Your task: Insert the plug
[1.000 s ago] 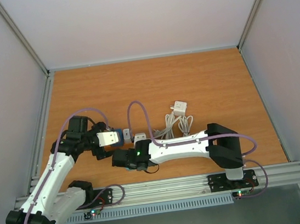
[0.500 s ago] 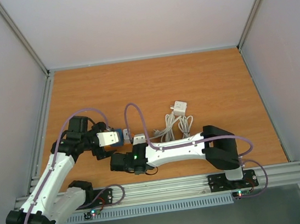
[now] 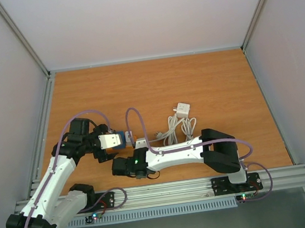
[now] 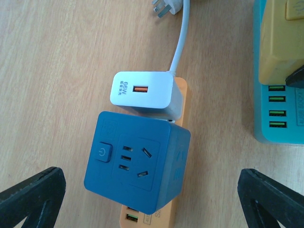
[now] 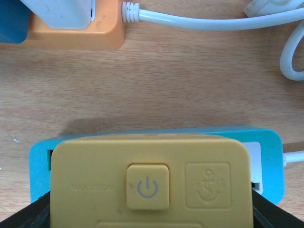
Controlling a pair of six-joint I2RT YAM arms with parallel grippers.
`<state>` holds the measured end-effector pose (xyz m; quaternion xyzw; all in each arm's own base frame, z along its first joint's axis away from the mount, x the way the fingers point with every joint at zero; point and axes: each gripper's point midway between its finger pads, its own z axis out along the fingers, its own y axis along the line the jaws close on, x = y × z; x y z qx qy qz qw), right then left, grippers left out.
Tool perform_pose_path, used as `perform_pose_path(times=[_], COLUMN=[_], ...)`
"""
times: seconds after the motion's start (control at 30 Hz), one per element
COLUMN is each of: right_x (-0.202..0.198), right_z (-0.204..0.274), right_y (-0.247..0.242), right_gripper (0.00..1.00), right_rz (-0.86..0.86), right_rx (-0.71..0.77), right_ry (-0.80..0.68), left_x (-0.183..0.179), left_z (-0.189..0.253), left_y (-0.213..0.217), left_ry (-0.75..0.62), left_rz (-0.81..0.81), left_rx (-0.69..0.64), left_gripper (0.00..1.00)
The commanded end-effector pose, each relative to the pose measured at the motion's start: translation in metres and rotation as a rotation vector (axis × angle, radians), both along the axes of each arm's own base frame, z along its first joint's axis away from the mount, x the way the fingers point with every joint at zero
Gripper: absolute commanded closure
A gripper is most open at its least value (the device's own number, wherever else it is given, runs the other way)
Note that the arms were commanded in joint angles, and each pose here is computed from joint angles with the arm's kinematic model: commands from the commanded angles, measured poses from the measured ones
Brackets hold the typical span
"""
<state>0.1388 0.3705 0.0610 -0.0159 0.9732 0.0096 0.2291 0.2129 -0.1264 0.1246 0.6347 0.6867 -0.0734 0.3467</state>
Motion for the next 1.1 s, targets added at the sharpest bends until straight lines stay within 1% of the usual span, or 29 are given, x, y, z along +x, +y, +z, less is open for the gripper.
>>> perform_pose_path(times=[0.0, 0.37, 0.47, 0.5, 0.53, 0.57, 0.6, 0.7, 0.77, 0.9, 1.03, 1.07], right_x=[-0.003, -0.007, -0.007, -0.006, -0.004, -0.002, 0.001, 0.007, 0.008, 0.011, 0.005, 0.002], right_z=[-0.017, -0.059, -0.058, -0.053, -0.046, -0.038, -0.025, 0.005, 0.02, 0.04, 0.06, 0.066], right_y=[-0.014, -0.034, -0.035, -0.034, -0.031, -0.029, -0.024, -0.012, -0.005, 0.0, 0.009, 0.011], right_gripper=[0.99, 0.99, 0.99, 0.97, 0.8, 0.61, 0.49, 0.21, 0.14, 0.02, 0.02, 0.05], right_rz=[-0.004, -0.005, -0.006, -0.008, -0.008, -0.008, -0.008, -0.004, 0.007, 0.015, 0.048, 0.056], right_rx=[-0.064, -0.114, -0.117, -0.111, -0.102, -0.089, -0.065, -0.005, 0.031, 0.058, 0.124, 0.148], right_ry=[0.005, 0.095, 0.1, 0.096, 0.086, 0.073, 0.055, 0.019, 0.009, -0.015, -0.017, -0.015], left_x=[0.007, 0.008, 0.008, 0.008, 0.008, 0.008, 0.008, 0.008, 0.007, 0.008, 0.008, 0.008], left_z=[0.005, 0.01, 0.011, 0.012, 0.012, 0.012, 0.012, 0.015, 0.016, 0.021, 0.02, 0.021], left_y=[-0.002, -0.003, -0.003, -0.003, -0.003, -0.002, -0.002, -0.002, -0.002, -0.002, -0.001, -0.001], left_ry=[-0.041, -0.044, -0.044, -0.046, -0.045, -0.047, -0.049, -0.052, -0.054, -0.062, -0.06, -0.061], left_rz=[-0.008, -0.012, -0.014, -0.013, -0.012, -0.012, -0.011, -0.012, -0.012, -0.009, -0.008, -0.007], left_rx=[-0.011, -0.018, -0.017, -0.017, -0.016, -0.014, -0.013, -0.013, -0.014, -0.016, -0.012, -0.011], left_gripper=[0.0, 0.0, 0.0, 0.0, 0.0, 0.0, 0.0, 0.0, 0.0, 0.0, 0.0, 0.0])
